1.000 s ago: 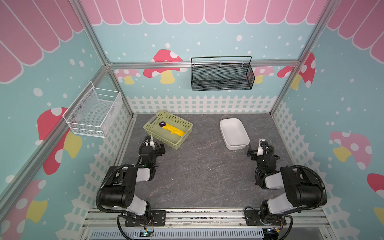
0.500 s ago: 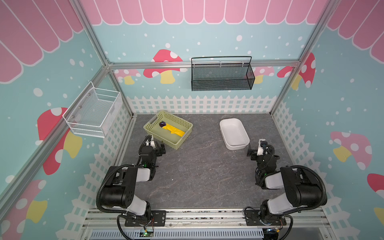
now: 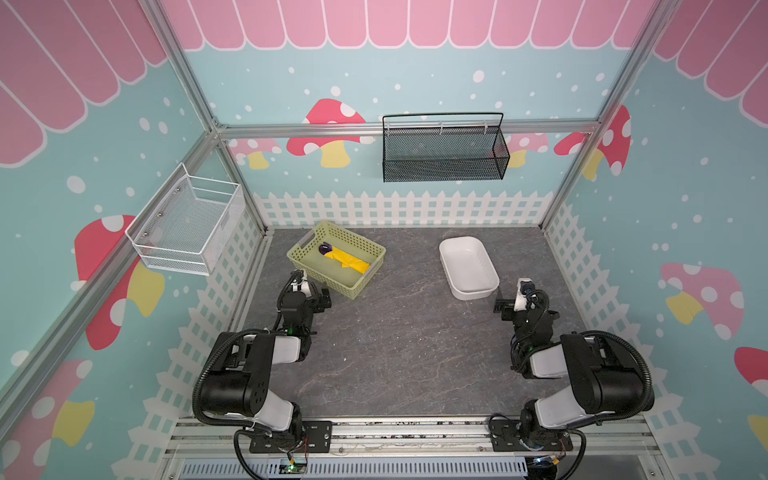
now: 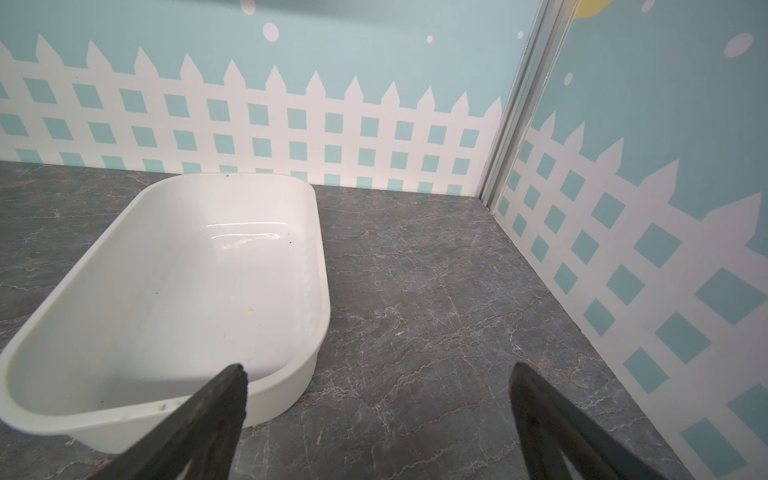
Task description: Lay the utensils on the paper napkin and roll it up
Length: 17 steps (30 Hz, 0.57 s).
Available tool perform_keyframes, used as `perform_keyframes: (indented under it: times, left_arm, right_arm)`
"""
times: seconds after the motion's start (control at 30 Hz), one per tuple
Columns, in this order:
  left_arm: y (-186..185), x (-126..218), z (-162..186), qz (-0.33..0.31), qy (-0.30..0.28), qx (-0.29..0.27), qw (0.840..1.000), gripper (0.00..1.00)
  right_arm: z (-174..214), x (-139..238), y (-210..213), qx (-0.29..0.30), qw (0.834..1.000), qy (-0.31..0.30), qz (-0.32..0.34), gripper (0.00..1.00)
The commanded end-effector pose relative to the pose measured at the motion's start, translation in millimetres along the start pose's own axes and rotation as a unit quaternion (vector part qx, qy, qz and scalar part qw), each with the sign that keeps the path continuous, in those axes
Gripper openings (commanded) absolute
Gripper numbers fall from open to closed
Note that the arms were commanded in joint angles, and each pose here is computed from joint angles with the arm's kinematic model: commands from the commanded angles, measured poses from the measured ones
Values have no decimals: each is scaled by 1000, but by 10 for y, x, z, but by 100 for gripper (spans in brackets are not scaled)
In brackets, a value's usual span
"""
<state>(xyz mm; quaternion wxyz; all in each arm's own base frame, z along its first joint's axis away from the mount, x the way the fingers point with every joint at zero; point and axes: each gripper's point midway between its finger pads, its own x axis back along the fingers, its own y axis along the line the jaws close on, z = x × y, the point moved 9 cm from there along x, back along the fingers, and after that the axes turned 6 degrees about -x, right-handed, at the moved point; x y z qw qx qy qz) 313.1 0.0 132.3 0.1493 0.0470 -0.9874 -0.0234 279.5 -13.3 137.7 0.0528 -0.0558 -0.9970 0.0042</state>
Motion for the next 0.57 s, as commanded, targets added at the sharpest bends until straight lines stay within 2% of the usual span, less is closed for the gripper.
perform_keyframes:
  times: [0.0,0.53]
  left_arm:
    - [-5,-24,-74,5,-16,-7,1000,100]
    - [5,-27,-74,5,-15,-6,1000,100]
  right_arm:
    - [-42,24,-6,10,1000,-19,-1,100]
    - [-45,7,18,15,1000,-17,-14,100]
